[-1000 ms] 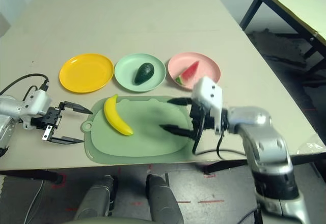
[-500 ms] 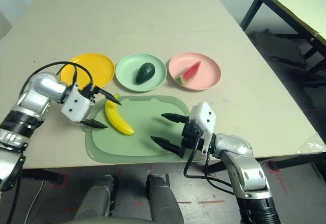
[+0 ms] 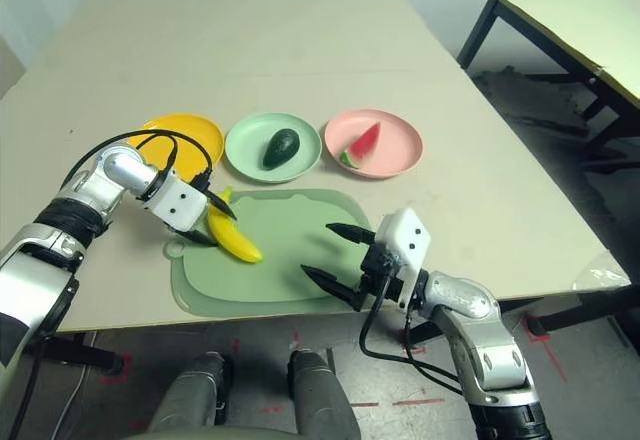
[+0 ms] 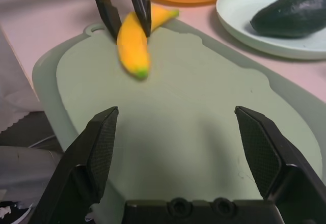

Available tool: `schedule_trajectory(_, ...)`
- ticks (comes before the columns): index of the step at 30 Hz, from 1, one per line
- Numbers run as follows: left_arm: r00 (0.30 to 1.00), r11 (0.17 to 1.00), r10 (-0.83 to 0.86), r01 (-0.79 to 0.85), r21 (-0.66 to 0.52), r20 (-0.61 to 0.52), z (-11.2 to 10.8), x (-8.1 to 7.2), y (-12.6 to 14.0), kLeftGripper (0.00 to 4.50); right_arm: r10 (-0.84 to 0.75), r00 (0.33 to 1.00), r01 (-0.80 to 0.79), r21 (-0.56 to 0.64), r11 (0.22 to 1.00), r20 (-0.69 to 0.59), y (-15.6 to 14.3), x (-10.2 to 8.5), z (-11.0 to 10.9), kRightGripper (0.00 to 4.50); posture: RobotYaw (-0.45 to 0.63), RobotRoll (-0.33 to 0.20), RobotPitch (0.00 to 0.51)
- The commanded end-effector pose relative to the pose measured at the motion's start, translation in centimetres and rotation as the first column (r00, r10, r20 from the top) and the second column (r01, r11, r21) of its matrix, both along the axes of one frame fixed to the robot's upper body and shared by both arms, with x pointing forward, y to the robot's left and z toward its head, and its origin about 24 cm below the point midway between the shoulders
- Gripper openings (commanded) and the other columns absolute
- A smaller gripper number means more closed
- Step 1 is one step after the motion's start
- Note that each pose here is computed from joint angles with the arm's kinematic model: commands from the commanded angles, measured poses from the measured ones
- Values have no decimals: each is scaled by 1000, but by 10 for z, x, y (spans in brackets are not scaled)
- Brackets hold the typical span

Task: Place the fruits into color-matched plates.

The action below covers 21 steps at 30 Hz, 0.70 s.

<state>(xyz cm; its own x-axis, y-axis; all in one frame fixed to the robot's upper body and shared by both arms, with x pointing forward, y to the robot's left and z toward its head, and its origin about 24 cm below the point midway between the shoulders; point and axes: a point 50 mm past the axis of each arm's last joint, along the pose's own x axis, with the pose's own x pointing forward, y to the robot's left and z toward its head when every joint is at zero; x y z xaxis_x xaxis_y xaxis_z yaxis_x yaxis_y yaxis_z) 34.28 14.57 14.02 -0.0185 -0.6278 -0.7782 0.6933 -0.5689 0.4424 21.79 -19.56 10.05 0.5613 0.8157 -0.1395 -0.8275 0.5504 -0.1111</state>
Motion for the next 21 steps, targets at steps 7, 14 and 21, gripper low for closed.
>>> schedule_trajectory(7, 996, 996, 85, -84, 39, -19, 23, 5, 29, 1583, 15, 1000, -15, 29, 999, -3, 8, 1, -4, 4500, -123, 0, 138)
schedule_trajectory(14, 857, 885, 466, -458, -90, 221, 96, 30, 78, 1582, -4, 1000, 5, 108, 994, -5, 18, 5, -5, 4500, -103, 0, 144)
schedule_trajectory(21, 692, 728, 685, -644, -234, 228, 97, 40, 99, 1582, -28, 1000, 27, 160, 987, 4, 36, 6, -7, 4500, -146, 0, 154)
